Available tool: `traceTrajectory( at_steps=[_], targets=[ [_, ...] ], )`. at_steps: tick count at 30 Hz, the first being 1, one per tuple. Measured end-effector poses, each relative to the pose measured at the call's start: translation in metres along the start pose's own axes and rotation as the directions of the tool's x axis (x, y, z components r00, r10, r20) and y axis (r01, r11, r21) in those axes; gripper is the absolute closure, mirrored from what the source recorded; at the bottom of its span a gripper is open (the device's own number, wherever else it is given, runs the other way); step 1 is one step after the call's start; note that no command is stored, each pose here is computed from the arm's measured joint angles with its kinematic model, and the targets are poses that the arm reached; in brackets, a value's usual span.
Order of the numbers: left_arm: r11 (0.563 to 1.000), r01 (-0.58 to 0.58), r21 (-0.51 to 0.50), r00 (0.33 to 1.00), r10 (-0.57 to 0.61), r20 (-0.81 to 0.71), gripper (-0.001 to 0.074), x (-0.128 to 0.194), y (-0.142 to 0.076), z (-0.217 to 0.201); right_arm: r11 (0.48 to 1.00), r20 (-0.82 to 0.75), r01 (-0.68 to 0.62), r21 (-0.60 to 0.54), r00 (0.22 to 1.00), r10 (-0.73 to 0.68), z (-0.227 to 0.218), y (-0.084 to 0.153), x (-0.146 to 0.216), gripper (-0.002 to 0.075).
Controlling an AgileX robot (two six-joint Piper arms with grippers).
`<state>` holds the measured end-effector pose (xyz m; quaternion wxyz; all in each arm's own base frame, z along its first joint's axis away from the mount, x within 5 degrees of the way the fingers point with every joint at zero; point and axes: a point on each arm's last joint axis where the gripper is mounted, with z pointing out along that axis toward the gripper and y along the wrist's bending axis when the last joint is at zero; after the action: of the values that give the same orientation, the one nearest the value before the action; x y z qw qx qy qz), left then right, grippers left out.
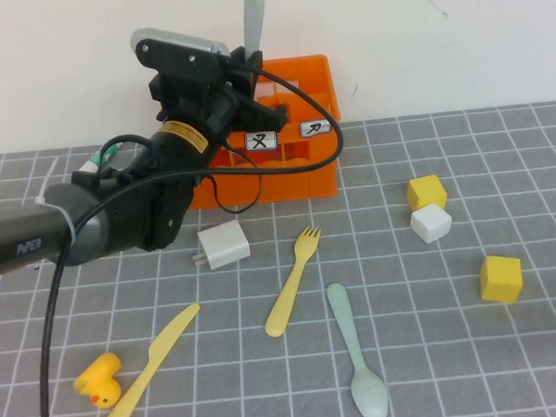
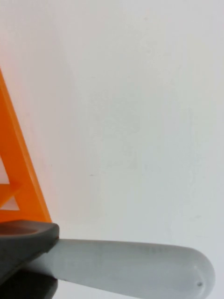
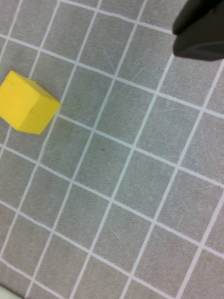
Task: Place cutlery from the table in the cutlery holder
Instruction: Place the fork on the box, then pick up the knife
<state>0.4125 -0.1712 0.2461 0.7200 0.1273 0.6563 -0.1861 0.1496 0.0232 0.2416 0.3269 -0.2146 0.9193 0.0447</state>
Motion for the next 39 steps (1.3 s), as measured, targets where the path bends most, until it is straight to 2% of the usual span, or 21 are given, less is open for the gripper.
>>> traceTrajectory(
  at_steps=[5, 10, 12, 18, 20, 22, 29, 31, 35, 39],
  targets=[
    [1.0, 0.024, -0.007, 0.999, -0.024, -0.047, 0.0605, 0.005, 0.001, 0.0, 1.0, -0.003, -0.004, -0.003, 1.0, 0.004, 0.001, 0.0, 0.001, 0.0729],
    [0.999, 0.032, -0.009, 0.998, -0.033, -0.062, 0.0401, 0.007, 0.002, 0.0, 1.0, -0.003, -0.005, -0.004, 1.0, 0.005, 0.001, 0.001, 0.001, 0.0729],
    [0.998, 0.054, -0.01, 0.997, -0.055, -0.061, 0.0344, 0.007, 0.002, 0.0, 1.0, -0.001, -0.008, -0.006, 1.0, 0.008, 0.001, 0.001, 0.001, 0.0729],
    [0.997, 0.072, -0.011, 0.996, -0.072, -0.055, 0.03, 0.001, 0.001, -0.001, 1.0, 0.002, -0.005, -0.011, 1.0, 0.005, 0.001, 0.001, 0.001, 0.0729],
    [0.998, 0.066, -0.01, 0.997, -0.066, -0.049, 0.0317, -0.01, 0.0, -0.003, 1.0, 0.003, -0.006, -0.011, 1.0, 0.006, 0.001, 0.001, 0.001, 0.0729],
    [1.0, 0.026, -0.001, 0.999, -0.026, -0.041, 0.037, -0.032, -0.002, -0.009, 1.0, 0.003, -0.006, -0.012, 1.0, 0.006, 0.001, 0.001, 0.001, 0.0729],
    [0.993, -0.114, -0.01, 0.982, 0.111, -0.153, 0.068, -0.116, -0.009, -0.055, 1.0, 0.009, -0.012, -0.019, 1.0, 0.013, 0.001, 0.002, 0.0, 0.0729],
    [0.992, -0.116, -0.04, 0.966, 0.103, -0.236, 0.0712, -0.131, -0.008, -0.072, 1.0, 0.01, -0.012, -0.02, 1.0, 0.012, 0.001, 0.002, 0.0, 0.0729],
    [0.99, -0.093, -0.105, 0.921, 0.045, -0.386, 0.0729, -0.15, -0.006, -0.105, 1.0, 0.011, -0.015, -0.022, 1.0, 0.015, 0.001, 0.002, 0.0, 0.0729],
    [0.986, -0.061, -0.157, 0.855, -0.029, -0.517, 0.0734, -0.151, -0.005, -0.126, 1.0, 0.013, -0.017, -0.022, 1.0, 0.017, 0.001, 0.002, 0.0, 0.0729]
  ],
)
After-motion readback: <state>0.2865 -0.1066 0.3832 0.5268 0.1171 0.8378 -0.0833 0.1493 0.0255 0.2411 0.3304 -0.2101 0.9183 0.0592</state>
